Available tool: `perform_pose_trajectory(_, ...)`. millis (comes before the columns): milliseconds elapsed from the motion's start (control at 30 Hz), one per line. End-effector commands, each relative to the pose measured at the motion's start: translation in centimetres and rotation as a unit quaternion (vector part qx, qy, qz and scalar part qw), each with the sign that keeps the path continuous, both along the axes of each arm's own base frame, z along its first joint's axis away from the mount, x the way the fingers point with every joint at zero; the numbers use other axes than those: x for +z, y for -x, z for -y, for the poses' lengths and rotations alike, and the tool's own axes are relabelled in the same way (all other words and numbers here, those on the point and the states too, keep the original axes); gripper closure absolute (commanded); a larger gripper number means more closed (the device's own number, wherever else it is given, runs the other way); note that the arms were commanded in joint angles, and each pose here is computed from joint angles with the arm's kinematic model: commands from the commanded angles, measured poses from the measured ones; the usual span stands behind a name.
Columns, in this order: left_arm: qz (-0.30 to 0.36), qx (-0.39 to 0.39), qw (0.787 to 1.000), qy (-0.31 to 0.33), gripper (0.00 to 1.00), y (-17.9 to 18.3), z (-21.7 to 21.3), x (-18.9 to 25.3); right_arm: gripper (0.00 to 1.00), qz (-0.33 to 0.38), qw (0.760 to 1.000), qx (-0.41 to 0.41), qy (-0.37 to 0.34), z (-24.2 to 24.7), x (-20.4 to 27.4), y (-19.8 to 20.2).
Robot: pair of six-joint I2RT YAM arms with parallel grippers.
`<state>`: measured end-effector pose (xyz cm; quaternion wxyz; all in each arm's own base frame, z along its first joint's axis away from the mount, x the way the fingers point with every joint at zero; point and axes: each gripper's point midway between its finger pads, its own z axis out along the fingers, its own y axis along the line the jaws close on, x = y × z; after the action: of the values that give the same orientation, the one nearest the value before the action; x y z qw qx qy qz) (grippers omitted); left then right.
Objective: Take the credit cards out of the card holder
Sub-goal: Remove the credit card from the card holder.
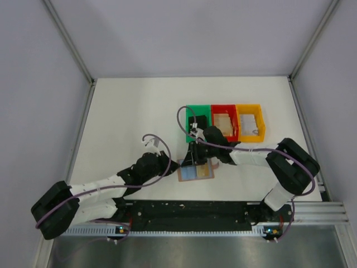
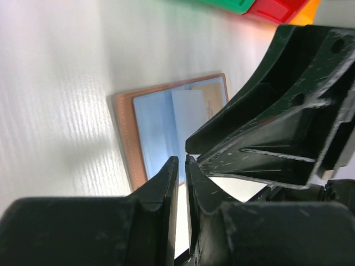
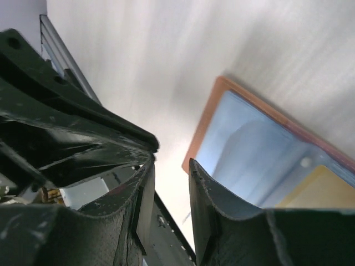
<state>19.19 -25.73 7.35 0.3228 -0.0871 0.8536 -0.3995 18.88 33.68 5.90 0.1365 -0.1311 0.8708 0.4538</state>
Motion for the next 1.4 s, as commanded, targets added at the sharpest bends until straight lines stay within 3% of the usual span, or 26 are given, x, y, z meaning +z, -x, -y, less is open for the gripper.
perform_pose_trajectory(0, 0.01, 0.033, 0.999, 0.003, 0.85, -0.1, -1.4, 0.1, 0.69, 0.065, 0.997, 0.031, -0.026, -2.2, 4.9, -1.0)
perform_pose_trajectory(300, 0.035, 0.022, 0.999, 0.015, 0.84, 0.0, -1.4, 2.0, 0.69, 0.134, 0.989, -0.032, 0.057, 2.3, 6.8, -3.9)
perform_pose_trajectory(700, 0.008, -0.101, 0.994, 0.048, 0.74, 0.5, 7.0, 4.5, 0.72, 0.093, 0.99, -0.083, 0.067, 8.2, 1.0, -3.6)
perform_pose_trajectory(1367, -0.075, -0.073, 0.994, -0.021, 0.64, -0.9, 8.4, -3.6, 0.74, 0.045, 0.991, -0.083, 0.094, 10.2, -3.3, -2.0)
